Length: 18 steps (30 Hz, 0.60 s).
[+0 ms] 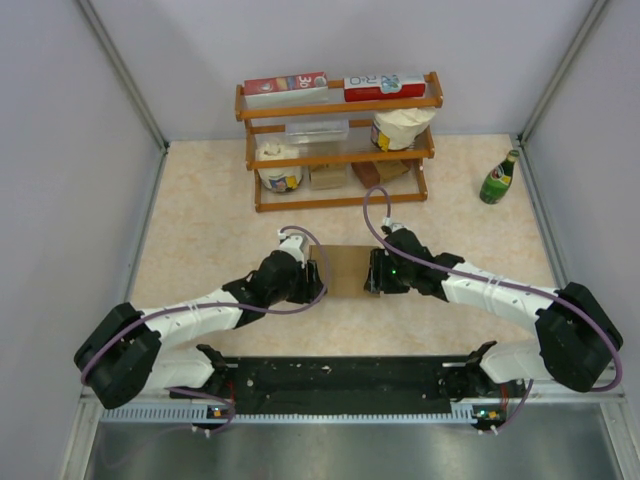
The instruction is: Fold the paper box
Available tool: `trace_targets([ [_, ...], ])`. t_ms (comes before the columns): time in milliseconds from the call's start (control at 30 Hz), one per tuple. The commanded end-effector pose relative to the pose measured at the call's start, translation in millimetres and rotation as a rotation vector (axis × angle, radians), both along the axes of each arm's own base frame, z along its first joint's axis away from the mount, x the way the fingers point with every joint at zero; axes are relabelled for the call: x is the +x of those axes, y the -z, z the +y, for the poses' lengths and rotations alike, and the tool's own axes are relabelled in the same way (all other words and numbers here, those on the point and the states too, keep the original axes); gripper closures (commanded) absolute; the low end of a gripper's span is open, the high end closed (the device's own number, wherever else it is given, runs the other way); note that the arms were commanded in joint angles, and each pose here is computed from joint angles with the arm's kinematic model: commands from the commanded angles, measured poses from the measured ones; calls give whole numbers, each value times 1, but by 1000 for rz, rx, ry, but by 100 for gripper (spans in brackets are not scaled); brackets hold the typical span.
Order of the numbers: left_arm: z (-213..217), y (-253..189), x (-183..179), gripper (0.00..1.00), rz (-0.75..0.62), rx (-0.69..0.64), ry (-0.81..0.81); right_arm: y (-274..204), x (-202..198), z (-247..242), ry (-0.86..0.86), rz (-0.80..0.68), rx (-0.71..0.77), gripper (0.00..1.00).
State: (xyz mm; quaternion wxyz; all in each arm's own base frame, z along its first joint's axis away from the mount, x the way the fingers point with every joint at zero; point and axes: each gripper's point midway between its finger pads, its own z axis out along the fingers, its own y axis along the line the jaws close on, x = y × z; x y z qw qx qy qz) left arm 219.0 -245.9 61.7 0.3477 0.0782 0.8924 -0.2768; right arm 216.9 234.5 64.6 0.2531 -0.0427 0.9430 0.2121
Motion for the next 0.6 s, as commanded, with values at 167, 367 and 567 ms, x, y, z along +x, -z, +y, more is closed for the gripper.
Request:
trace_targets([
  [167, -7, -16, 12, 42, -54, -2, 3, -12, 13, 10, 2, -53, 16, 54],
  [367, -9, -13, 12, 42, -48, 2, 9, -9, 14, 12, 1, -49, 26, 59],
  [567, -11, -10, 12, 43, -40, 3, 15, -7, 14, 15, 2, -42, 41, 63],
])
